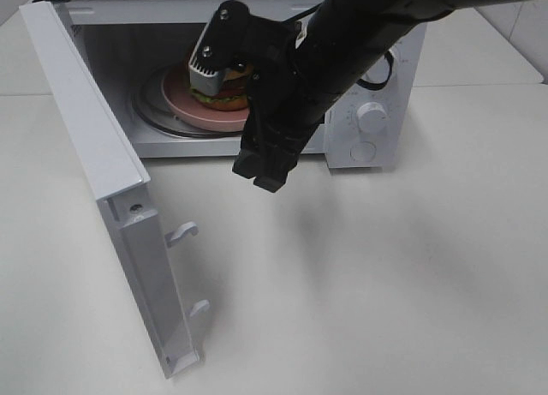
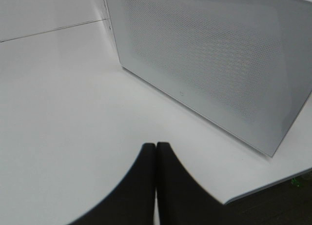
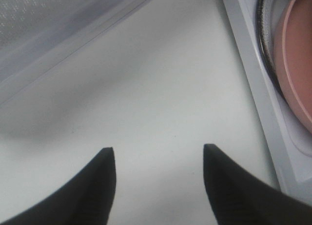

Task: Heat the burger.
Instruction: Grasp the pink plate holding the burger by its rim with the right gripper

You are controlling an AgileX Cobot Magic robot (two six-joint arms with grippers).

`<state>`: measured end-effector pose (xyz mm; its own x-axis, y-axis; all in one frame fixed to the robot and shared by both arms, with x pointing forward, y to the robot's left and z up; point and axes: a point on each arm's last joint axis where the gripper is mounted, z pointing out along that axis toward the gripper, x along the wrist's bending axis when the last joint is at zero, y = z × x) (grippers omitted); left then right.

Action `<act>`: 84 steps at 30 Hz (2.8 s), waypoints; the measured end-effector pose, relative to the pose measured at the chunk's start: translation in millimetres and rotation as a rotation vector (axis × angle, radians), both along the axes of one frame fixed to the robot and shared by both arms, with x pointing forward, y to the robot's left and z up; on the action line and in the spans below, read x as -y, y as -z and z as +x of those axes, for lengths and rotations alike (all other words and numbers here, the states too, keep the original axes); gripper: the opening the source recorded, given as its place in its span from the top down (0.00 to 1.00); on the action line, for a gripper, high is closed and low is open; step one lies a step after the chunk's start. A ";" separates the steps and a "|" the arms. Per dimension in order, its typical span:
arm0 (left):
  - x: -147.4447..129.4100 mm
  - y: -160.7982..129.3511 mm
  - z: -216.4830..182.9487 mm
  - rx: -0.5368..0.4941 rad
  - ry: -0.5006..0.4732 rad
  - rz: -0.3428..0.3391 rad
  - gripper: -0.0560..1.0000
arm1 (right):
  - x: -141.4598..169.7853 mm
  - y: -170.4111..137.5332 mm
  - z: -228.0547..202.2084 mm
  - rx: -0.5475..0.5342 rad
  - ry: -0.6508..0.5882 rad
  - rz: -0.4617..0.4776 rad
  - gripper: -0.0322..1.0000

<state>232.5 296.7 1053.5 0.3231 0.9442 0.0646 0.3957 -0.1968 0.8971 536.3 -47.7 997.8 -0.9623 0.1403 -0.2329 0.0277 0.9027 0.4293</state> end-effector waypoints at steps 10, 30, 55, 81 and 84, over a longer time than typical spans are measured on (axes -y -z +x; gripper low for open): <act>0.0 0.0 0.0 0.000 0.000 0.000 0.95 | -34.2 14.2 5.4 0.162 -0.129 -0.104 0.33; 0.0 0.0 0.0 0.000 0.000 0.000 0.95 | -65.1 28.1 38.3 0.329 -0.188 -0.198 0.33; 0.0 0.0 0.0 0.000 0.000 0.000 0.95 | -75.3 43.2 56.2 0.370 -0.135 -0.215 0.33; 0.0 0.0 0.0 0.000 0.000 0.000 0.95 | -74.9 62.4 67.4 0.450 -0.115 -0.271 0.33; 0.0 0.0 0.0 0.000 0.000 0.000 0.95 | -75.1 67.4 69.4 0.456 -0.122 -0.271 0.33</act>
